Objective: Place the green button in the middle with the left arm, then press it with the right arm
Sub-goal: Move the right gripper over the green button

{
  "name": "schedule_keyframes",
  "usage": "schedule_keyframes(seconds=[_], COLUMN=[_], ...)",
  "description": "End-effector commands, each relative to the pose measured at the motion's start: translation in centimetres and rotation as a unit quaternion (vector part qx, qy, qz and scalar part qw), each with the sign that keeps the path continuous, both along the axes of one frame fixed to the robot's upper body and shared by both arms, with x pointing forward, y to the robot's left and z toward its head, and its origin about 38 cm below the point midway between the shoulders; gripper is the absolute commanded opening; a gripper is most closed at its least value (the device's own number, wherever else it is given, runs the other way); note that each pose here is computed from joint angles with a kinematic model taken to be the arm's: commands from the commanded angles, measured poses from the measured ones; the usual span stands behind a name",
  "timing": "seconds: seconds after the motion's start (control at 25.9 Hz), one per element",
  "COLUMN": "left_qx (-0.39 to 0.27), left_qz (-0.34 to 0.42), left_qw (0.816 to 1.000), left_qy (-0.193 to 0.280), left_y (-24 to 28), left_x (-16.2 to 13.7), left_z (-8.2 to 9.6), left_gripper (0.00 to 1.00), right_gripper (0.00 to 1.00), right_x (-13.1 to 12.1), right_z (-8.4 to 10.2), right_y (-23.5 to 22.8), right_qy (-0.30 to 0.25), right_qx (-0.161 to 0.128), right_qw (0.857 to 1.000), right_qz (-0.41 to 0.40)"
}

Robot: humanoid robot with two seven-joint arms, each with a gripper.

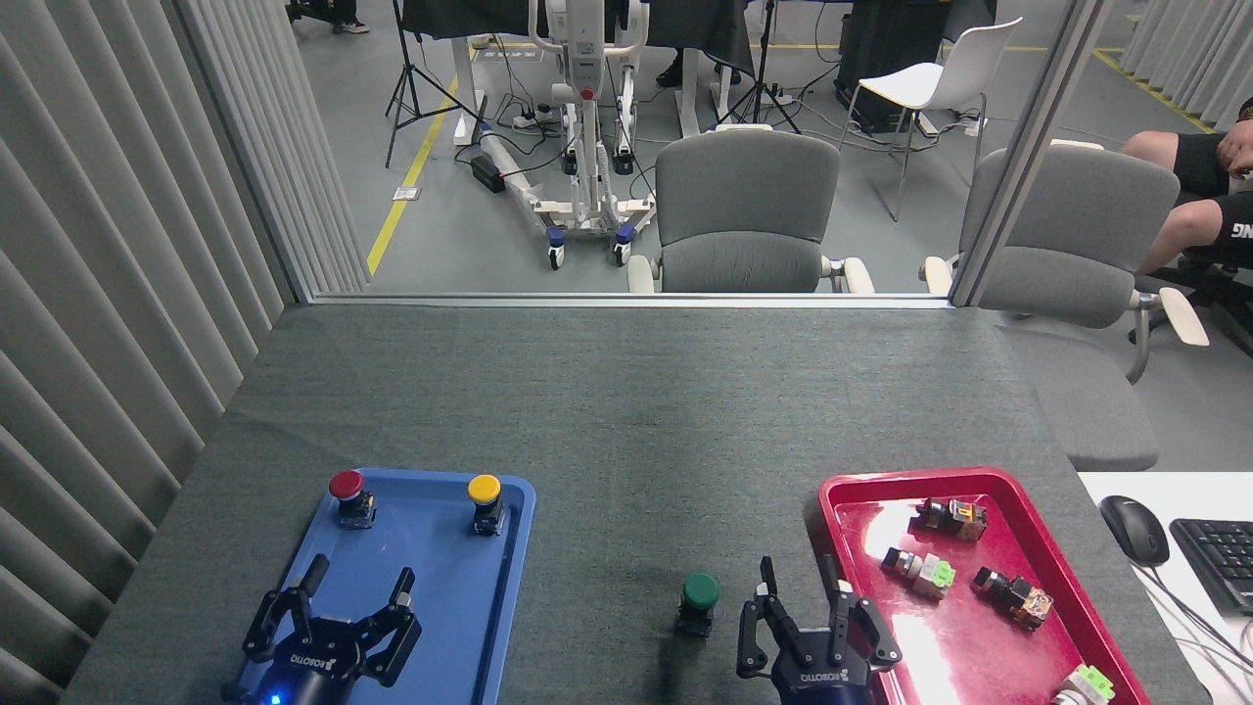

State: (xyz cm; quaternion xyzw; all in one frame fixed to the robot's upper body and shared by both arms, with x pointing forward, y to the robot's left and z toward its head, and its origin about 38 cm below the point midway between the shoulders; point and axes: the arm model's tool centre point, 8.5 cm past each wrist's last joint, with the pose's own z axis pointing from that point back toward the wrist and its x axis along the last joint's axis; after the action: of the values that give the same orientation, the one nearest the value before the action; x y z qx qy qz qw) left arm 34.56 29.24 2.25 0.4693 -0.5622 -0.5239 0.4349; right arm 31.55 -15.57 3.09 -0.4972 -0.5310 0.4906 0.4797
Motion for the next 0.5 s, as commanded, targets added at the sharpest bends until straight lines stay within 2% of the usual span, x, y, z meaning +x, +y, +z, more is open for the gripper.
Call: schedule_keyframes(seconds=[0.0,0.12,0.23,0.46], left_qx=[0.000,0.004,0.031,0.023], left_qz=[0.012,0.029,0.046,0.047], left_qw=[1.000,1.000,0.998,0.999], left_qy=[0.007,0.006,0.011,0.015], left_y=[0.8,2.2,3.5,4.0], left_x=[-0.6,-0.7,-0.9,-1.0], left_z=[-0.4,-0.2,0.1,-0.1], left_gripper=[1.00,1.00,1.00,1.00], right_gripper=[0.34,0.20,0.18,0.19], right_x=[0.4,0.8,1.1,2.4], right_z=[-0.3,-0.7,-1.7,-3.4], right_y=[1.4,2.6,4.0,6.1], right_qy=[0.004,0.017,0.036,0.059], right_qx=[0.000,-0.006,-0.021,-0.044], right_qw=[1.000,0.999,0.998,0.995], right_qz=[0.017,0.033,0.053,0.065])
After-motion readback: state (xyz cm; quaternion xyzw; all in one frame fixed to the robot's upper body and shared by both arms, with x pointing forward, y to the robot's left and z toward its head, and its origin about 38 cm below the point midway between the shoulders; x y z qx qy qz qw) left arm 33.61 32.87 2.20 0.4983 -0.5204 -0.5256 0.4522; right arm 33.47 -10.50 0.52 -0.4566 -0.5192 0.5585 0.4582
